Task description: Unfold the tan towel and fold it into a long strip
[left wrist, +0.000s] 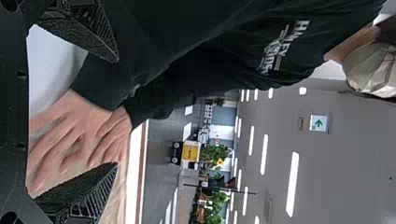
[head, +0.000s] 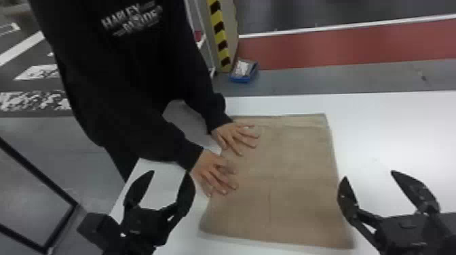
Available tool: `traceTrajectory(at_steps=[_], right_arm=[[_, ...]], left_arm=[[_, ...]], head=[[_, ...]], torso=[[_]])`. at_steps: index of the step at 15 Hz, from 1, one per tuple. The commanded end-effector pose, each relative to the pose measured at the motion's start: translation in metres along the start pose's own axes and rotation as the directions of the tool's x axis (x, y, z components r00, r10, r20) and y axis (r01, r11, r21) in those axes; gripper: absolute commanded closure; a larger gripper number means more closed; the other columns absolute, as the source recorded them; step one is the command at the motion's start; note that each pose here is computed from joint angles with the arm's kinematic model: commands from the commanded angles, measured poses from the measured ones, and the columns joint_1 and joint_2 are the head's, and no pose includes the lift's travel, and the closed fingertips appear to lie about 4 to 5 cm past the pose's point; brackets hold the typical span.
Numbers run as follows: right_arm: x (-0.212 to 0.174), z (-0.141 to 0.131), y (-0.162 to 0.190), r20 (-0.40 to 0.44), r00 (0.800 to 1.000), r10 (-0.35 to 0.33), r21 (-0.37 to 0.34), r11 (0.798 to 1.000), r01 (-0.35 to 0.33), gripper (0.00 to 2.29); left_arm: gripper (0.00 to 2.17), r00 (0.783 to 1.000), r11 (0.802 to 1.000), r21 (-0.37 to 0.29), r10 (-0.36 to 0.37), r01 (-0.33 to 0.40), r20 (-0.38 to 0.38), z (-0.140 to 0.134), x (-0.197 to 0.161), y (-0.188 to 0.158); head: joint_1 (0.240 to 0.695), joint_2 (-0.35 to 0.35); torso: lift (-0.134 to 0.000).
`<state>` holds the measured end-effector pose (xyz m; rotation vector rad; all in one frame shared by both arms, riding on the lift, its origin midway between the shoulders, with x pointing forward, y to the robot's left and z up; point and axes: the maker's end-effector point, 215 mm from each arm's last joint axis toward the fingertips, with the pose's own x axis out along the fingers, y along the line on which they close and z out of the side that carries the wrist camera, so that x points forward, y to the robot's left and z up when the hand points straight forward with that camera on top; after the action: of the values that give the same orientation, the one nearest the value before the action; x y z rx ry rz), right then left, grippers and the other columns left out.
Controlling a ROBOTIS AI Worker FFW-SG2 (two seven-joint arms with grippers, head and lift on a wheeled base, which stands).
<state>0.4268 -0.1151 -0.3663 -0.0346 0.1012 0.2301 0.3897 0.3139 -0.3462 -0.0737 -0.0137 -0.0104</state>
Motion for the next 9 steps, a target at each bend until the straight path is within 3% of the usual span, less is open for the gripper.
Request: traceTrajectory(at_steps=[1,9], right_arm=[[0.0000,0.0008,0.0000,0.001,1.000,0.000,0.000,1.000,0.000,0.13],[-0.0005,-0.0012,-0.0002,-0.007,1.000,0.000,-0.002,1.000,0.000,0.13]], left_arm=[[0.08,1.000,1.000,0.000,-0.003,0.003,0.000,0.0009,0.0002,-0.0018],[0.08,1.000,1.000,0.007,-0.008,0.008,0.002,0.0025,0.0002,-0.0017]], head=[[0.695,0.271],[0.695,0.268]], torso=[[-0.123],[-0.123]])
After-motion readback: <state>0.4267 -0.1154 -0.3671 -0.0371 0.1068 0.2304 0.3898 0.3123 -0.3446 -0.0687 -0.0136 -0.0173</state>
